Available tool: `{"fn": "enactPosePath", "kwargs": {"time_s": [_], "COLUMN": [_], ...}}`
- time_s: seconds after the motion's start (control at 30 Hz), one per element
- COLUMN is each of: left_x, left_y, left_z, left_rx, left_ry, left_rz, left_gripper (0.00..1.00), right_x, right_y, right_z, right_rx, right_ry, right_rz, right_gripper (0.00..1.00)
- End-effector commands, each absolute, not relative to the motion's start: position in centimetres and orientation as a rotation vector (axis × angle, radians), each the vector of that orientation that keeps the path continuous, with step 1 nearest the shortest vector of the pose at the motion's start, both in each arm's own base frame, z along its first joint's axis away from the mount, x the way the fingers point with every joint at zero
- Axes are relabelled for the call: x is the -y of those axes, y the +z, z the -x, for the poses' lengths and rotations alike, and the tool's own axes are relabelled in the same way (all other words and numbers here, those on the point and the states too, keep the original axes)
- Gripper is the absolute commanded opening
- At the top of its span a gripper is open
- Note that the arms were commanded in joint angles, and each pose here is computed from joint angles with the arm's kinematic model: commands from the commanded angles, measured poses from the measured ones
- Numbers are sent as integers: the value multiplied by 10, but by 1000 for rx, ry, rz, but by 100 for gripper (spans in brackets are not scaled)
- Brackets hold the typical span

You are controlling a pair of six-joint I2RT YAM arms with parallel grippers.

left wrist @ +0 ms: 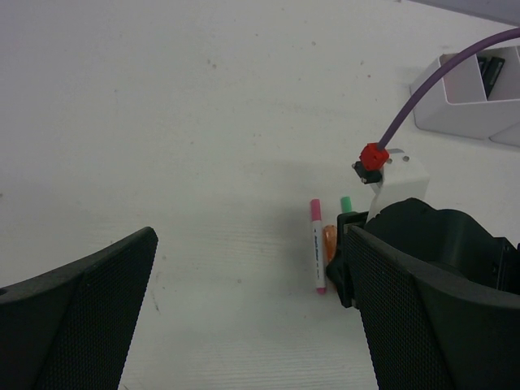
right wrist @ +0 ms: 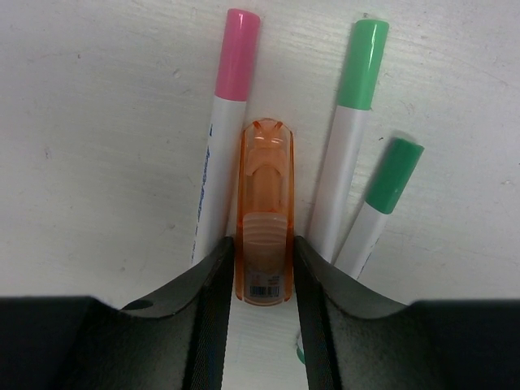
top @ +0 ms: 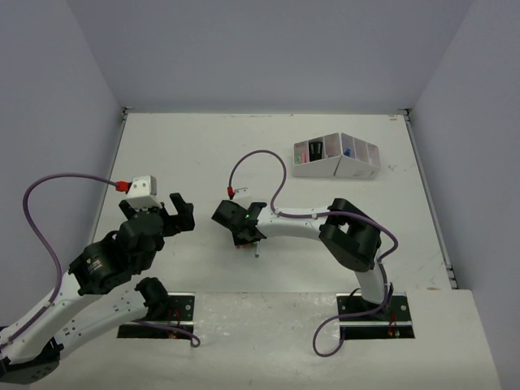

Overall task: Sort the stationery into containers
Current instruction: Pick up the stationery from the center of the board.

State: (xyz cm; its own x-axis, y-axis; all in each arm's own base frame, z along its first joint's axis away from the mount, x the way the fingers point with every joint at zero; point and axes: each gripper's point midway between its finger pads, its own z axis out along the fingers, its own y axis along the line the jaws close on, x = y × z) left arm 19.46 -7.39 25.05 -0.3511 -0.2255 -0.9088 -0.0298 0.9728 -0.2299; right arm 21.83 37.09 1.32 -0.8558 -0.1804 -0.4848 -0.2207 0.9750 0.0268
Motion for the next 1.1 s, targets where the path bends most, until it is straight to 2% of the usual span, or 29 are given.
{"fn": "enactPosePath", "kwargs": {"time_s": [0.0,0.13,0.27,0.5,0.7,0.93,1.07], "left_x": [75,75,76,76,74,71,70], "left_y": [255,254,254,254,255,255,255], "left_z": [-197,-197,-198,-198,-198,-197,-197], "left_rx": [-1899,-1901,-1905,-1902,-1897,-1890,-1889], "left_ry": [-205,-204,-200,-198,-198,-196,-193], "left_rz": [168,165,159,163,171,186,191], "left_gripper": [100,100,100,100,100,100,100], "right_x": [-370,-367,-366,-369,-343,-245,-214], "right_y": [-4,7,33,99,147,177,183], "right_z": [-214,-217,-224,-246,-274,-363,-404], "right_rx": [-2655,-2624,-2565,-2426,-2345,-2284,-2263], "right_ry": [85,96,126,219,245,53,-54], "right_rz": [278,256,236,228,161,41,36], "right_gripper": [33,12,0,0,0,0,0]}}
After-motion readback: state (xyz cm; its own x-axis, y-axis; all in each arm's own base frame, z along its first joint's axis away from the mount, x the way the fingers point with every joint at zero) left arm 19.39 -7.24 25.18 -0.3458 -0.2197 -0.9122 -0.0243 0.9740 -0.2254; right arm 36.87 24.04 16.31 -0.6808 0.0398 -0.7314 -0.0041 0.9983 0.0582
